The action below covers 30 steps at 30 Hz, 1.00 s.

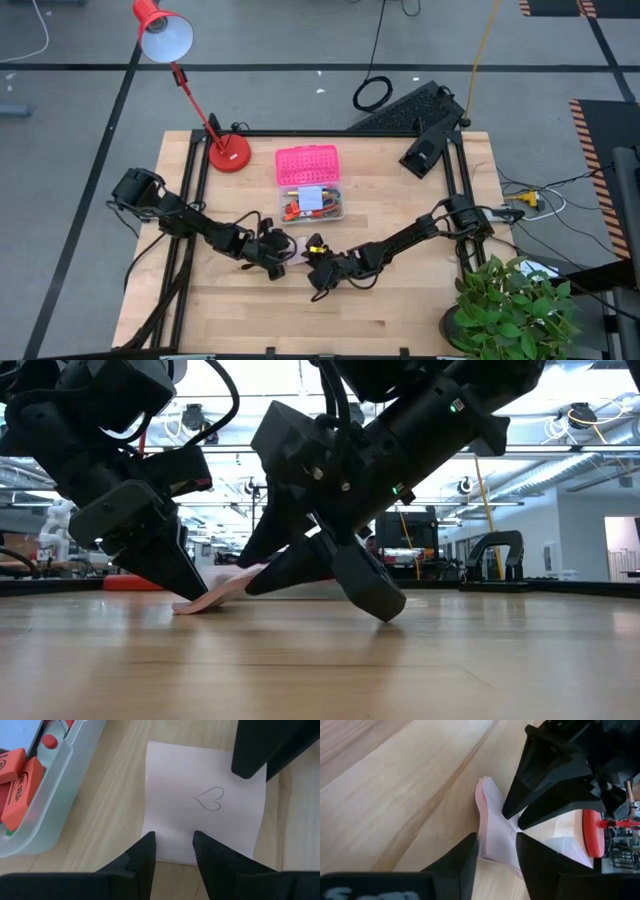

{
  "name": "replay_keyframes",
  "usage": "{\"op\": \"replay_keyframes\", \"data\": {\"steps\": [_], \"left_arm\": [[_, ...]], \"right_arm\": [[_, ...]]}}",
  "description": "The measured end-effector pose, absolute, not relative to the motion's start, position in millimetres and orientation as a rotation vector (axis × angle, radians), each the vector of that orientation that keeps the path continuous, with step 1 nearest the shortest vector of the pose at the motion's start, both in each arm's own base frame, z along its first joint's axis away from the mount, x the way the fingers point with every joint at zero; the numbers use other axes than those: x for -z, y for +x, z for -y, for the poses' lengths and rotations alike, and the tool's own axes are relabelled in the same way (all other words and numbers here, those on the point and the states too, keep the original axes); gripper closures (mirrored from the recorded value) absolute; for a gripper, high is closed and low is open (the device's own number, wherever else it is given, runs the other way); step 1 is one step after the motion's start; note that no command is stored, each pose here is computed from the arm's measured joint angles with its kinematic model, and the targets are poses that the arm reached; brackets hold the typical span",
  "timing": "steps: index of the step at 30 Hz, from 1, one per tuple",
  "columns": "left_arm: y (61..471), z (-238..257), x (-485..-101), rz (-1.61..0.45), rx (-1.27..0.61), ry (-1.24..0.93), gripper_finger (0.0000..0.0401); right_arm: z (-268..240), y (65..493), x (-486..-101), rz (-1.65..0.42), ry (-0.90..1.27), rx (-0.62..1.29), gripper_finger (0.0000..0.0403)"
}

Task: Pack school essentials
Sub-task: Put the light pink sticky note into the pink supply box

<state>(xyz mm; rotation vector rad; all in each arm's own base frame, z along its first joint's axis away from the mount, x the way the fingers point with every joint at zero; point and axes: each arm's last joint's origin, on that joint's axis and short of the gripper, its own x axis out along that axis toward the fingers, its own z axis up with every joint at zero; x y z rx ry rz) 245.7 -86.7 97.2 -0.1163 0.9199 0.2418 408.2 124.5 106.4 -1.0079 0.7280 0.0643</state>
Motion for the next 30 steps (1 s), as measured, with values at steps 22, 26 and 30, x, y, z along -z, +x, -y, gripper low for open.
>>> {"op": "replay_keyframes", "data": {"steps": [22,26,30], "left_arm": [[245.7,86.8,-97.2,-0.919,-0.243,-0.119,0.0261],[245.7,86.8,-97.2,-0.919,-0.244,-0.118,0.0261],[246.0,86.9,-97.4,-0.911,-0.251,-0.113,0.0261]], "right_arm": [[-134.7,405.4,-107.0,-0.709,-1.08,-0.113,0.0368],[-134.9,405.4,-107.0,-0.708,-1.079,-0.114,0.0369],[-135.0,405.4,-107.0,-0.707,-1.078,-0.115,0.0369]]}}
